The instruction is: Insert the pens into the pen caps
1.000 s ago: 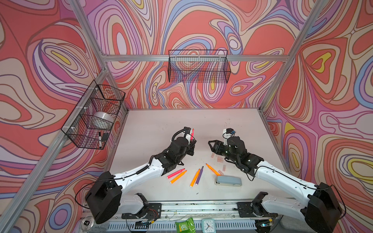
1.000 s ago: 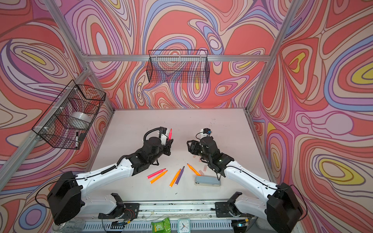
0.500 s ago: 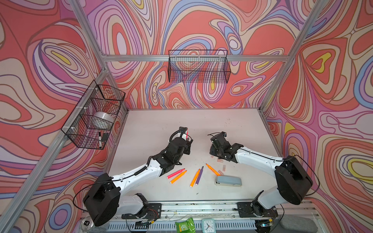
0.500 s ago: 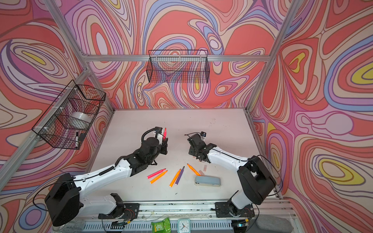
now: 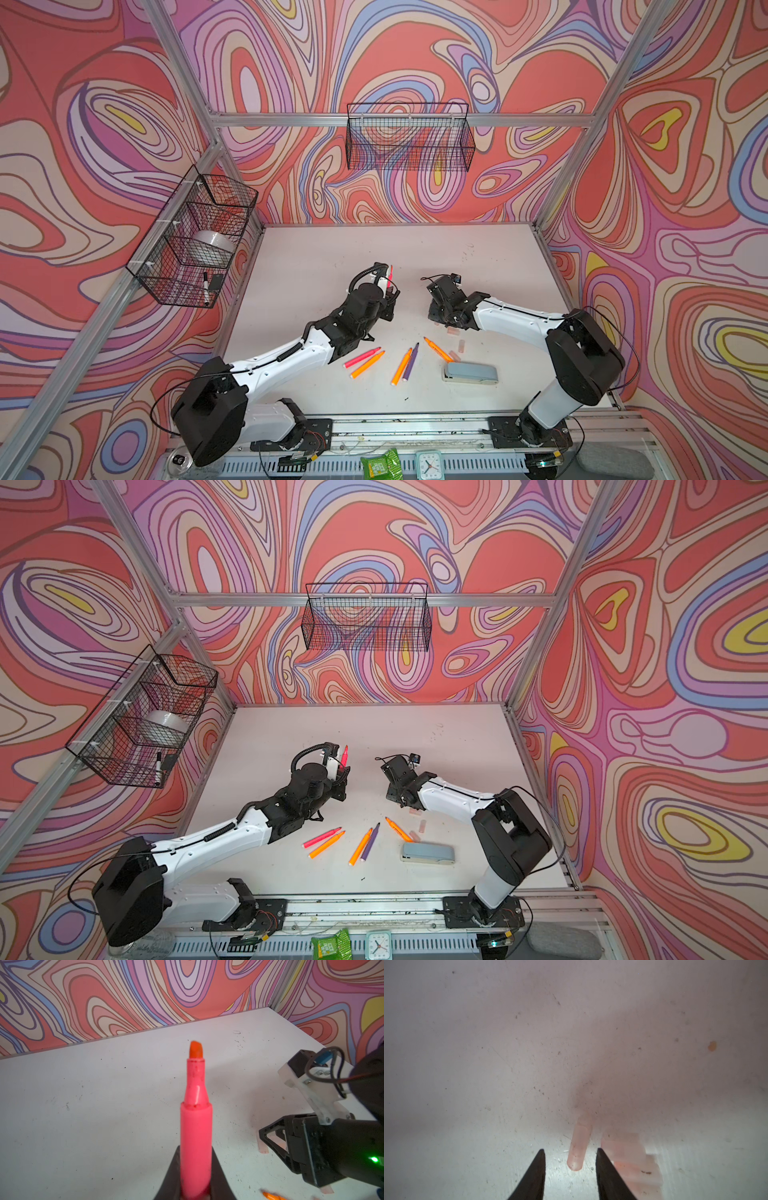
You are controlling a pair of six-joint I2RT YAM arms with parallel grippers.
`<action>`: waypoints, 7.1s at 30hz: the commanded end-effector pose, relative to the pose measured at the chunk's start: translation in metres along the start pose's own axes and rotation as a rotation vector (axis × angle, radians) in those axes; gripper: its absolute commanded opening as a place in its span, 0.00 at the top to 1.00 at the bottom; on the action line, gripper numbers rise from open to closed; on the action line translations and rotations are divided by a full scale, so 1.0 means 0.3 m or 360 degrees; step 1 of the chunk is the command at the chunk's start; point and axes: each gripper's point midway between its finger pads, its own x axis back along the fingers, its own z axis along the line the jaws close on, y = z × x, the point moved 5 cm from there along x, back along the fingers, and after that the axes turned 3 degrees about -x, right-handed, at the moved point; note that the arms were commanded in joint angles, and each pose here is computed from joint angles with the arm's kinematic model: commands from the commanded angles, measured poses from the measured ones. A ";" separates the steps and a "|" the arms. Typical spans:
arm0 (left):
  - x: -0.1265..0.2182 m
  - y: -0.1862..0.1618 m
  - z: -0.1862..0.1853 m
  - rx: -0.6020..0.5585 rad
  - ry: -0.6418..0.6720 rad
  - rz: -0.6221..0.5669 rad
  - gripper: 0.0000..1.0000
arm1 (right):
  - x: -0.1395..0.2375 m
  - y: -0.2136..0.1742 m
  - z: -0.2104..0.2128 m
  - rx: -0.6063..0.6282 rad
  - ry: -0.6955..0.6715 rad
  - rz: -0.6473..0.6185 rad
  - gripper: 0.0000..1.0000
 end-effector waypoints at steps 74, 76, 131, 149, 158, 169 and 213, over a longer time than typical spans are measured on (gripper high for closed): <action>0.018 0.011 -0.028 -0.0090 -0.0065 -0.0063 1.00 | -0.122 -0.070 -0.051 0.0329 -0.0242 0.0143 0.71; 0.018 0.010 -0.027 -0.0091 -0.0065 -0.0062 1.00 | -0.113 -0.074 -0.057 0.0335 -0.0227 0.0144 0.69; 0.022 0.015 -0.043 -0.0110 -0.0104 -0.0075 1.00 | -0.122 -0.125 -0.092 0.0401 -0.0282 0.0182 0.90; 0.037 -0.017 -0.229 -0.0084 -0.0803 -0.0057 1.00 | 0.485 0.223 0.148 0.0066 0.0781 -0.0713 1.00; -0.031 -0.066 -0.370 0.0036 -0.1089 0.0145 1.00 | 0.590 0.179 0.087 0.0017 0.1129 -0.0876 1.00; -0.047 -0.079 -0.365 0.0089 -0.1054 0.0151 1.00 | 0.516 0.162 0.088 -0.0062 0.1108 -0.0823 1.00; -0.015 -0.038 -0.229 0.0339 -0.0957 -0.0037 1.00 | 0.414 0.060 0.194 0.0043 0.1448 -0.0494 1.00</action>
